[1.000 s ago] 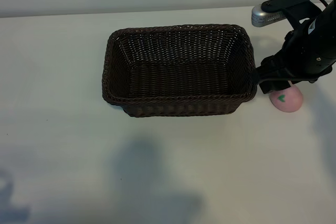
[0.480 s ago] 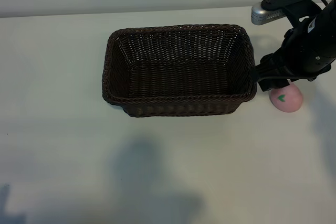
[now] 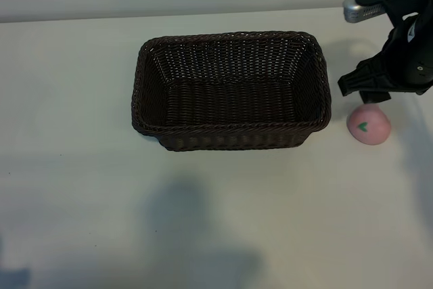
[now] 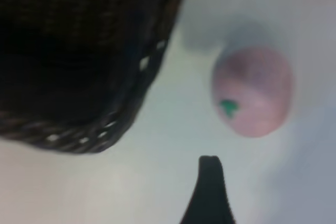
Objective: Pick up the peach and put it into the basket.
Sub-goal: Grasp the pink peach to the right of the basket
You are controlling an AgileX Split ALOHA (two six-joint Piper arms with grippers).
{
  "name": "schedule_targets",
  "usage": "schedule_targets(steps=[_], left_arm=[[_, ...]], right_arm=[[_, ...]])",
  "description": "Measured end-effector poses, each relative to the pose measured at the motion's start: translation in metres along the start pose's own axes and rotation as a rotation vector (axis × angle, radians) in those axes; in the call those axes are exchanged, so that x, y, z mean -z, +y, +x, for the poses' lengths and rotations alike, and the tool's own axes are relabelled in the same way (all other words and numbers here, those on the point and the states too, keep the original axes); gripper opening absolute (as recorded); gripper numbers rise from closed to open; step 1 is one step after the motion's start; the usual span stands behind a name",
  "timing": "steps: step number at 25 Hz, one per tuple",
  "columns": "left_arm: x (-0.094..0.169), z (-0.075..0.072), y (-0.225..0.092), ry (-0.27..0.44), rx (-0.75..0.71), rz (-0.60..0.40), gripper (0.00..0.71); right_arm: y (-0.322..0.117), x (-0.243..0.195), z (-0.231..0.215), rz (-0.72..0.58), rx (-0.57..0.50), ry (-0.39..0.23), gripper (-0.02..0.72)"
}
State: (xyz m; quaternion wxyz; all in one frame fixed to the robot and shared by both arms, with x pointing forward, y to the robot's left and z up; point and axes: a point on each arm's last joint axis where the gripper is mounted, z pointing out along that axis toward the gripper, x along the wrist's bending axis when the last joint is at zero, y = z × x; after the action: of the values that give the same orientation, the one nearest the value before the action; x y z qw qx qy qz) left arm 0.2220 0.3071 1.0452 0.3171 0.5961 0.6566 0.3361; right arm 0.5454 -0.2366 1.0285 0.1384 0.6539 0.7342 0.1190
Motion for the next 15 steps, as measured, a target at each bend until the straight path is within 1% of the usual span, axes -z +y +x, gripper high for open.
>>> schedule_targets(steps=[5, 9, 13, 15], left_arm=[[0.000, 0.000, 0.002, 0.009, 0.007, -0.021, 0.444], [0.000, -0.001, 0.003, 0.008, 0.009, -0.037, 0.444], [0.000, -0.001, 0.004, 0.007, 0.009, -0.042, 0.444], [0.000, -0.001, 0.002, 0.009, 0.009, -0.025, 0.444]], right_arm=[[0.003, -0.027, -0.012, 0.058, -0.036, -0.019, 0.548], [0.002, -0.047, -0.016, 0.100, -0.028, -0.040, 0.548], [0.003, -0.053, -0.016, 0.109, -0.025, -0.043, 0.548], [0.003, -0.053, -0.016, 0.099, -0.024, -0.042, 0.548]])
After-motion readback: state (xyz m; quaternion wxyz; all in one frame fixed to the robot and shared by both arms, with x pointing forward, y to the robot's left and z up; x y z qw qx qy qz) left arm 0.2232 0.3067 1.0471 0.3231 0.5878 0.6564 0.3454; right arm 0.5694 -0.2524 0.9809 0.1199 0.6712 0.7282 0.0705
